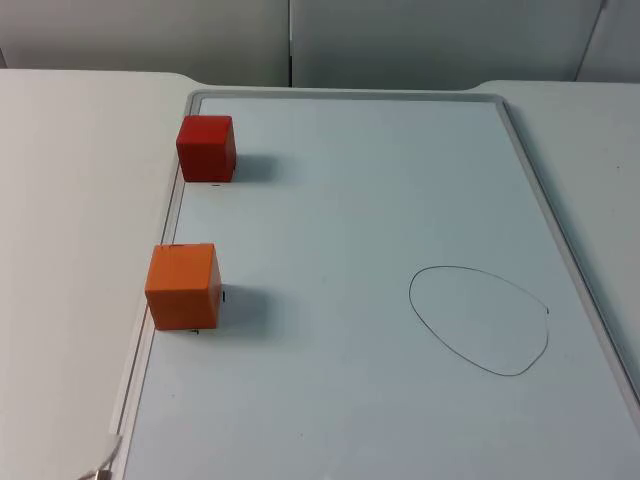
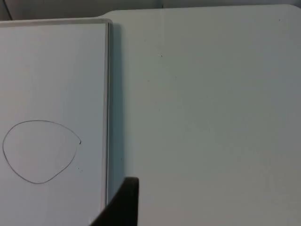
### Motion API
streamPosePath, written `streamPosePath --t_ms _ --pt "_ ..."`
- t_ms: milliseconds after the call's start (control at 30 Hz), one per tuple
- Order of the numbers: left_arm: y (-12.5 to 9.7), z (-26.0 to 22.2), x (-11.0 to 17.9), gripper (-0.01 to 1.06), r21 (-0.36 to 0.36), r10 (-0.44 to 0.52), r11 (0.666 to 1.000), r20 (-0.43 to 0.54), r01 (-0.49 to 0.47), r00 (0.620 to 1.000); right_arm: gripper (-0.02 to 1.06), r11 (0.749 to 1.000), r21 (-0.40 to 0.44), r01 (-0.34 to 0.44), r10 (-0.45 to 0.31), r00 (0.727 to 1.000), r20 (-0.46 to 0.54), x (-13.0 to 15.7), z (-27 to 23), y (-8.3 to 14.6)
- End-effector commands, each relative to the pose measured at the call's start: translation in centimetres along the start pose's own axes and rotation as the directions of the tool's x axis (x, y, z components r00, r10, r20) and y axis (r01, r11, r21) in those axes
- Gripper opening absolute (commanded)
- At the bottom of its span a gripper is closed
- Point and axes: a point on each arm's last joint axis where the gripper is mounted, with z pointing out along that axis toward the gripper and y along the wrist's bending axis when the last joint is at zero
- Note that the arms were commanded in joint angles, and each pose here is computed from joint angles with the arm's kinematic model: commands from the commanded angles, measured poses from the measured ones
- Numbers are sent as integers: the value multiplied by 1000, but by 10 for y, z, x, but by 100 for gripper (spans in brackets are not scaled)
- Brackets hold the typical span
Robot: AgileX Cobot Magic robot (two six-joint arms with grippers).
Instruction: Pick up one cube with the left hand and another cube with the right hand. First place the cube in the right hand at the target position, then stack the cube in the left hand on top.
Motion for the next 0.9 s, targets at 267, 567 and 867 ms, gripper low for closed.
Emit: streamPosePath --t_ms 267,567,867 --pt "2 -33 -47 90 -30 6 1000 345 5 939 104 1000 4 0 0 1000 13 0 -1 0" --pt "7 -23 -119 90 -35 8 999 433 8 901 104 1000 4 0 0 1000 13 0 -1 0" --pt "9 20 -210 90 17 -38 999 416 34 908 104 1000 4 0 0 1000 13 0 -1 0"
